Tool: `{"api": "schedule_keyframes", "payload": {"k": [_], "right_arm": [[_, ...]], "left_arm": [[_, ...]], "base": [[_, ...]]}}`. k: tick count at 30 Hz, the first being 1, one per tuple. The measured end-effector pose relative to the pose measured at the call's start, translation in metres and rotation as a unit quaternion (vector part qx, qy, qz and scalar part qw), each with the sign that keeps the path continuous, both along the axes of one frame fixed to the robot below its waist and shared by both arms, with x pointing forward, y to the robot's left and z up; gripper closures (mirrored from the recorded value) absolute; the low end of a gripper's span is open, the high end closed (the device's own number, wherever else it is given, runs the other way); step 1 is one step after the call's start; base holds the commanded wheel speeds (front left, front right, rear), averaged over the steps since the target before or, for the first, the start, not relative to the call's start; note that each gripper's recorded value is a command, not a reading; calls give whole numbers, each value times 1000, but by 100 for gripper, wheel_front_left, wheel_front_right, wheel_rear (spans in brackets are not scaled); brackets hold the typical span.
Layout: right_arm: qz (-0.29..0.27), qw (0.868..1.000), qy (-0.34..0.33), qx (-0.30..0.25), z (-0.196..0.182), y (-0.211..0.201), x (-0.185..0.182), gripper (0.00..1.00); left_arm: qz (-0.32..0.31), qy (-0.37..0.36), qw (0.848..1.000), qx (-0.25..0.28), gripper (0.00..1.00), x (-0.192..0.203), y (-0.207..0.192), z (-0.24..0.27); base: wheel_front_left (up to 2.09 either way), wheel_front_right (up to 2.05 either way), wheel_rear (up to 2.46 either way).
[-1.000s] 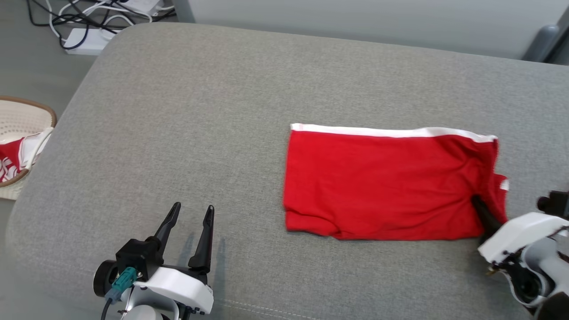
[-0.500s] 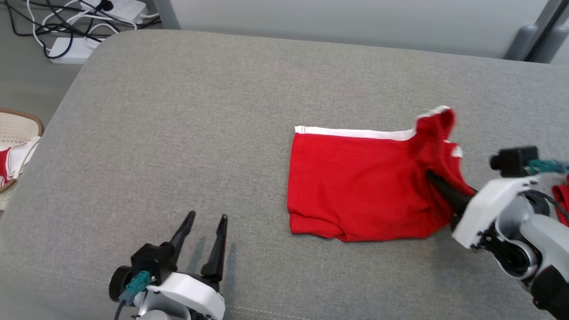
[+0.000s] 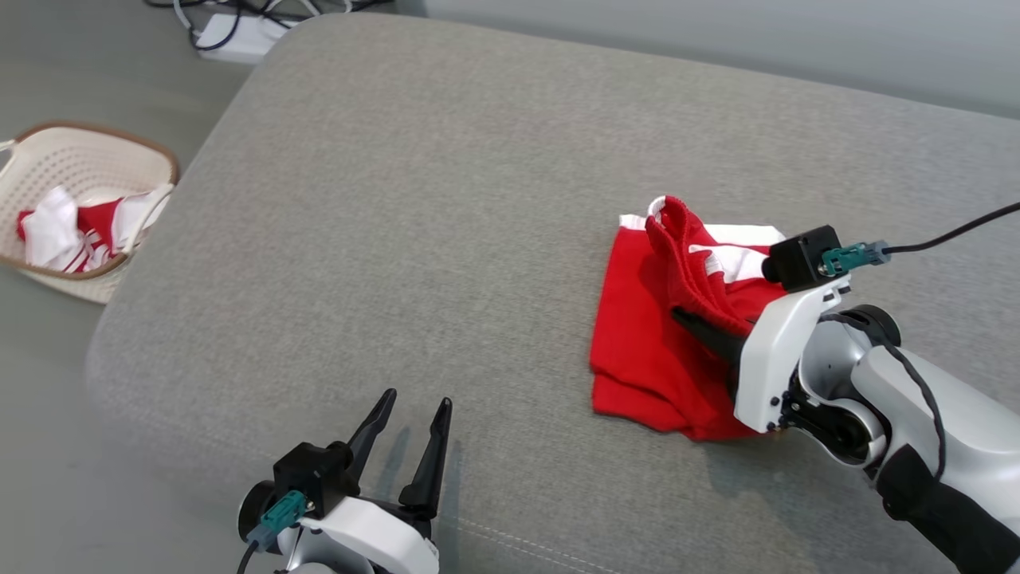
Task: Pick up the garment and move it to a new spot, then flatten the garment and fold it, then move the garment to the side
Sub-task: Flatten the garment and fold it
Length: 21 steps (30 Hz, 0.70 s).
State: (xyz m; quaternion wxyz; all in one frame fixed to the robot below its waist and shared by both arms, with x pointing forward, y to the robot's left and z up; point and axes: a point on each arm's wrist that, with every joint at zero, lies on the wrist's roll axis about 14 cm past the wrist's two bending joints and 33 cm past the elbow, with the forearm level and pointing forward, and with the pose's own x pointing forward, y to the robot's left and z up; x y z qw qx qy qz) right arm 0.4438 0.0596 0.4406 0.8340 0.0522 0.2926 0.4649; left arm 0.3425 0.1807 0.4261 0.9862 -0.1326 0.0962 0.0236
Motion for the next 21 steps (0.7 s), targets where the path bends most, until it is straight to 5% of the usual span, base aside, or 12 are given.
{"api": "schedule_keyframes", "payload": {"k": [3, 4, 5, 13, 21], "right_arm": [[11, 1000, 1, -2, -5, 16, 3, 100], [15, 1000, 3, -6, -9, 20, 3, 65], [19, 1000, 12, -5, -14, 27, 1, 0], [-18, 998, -8, 65, 21, 23, 19, 0], [-174, 975, -81, 113, 68, -76, 81, 0]], "left_arm": [[12, 7, 1000, -3, 0, -5, 4, -3], [15, 9, 1000, -3, 0, -6, 6, -4], [23, 14, 1000, -2, 0, -7, 9, -6], [17, 2, 1000, 4, 0, 7, 8, 0], [-19, -23, 1000, 5, 0, 27, -12, 12]], "base": [[0, 0, 0], [0, 0, 0], [0, 0, 0], [0, 0, 0], [0, 0, 0]]}}
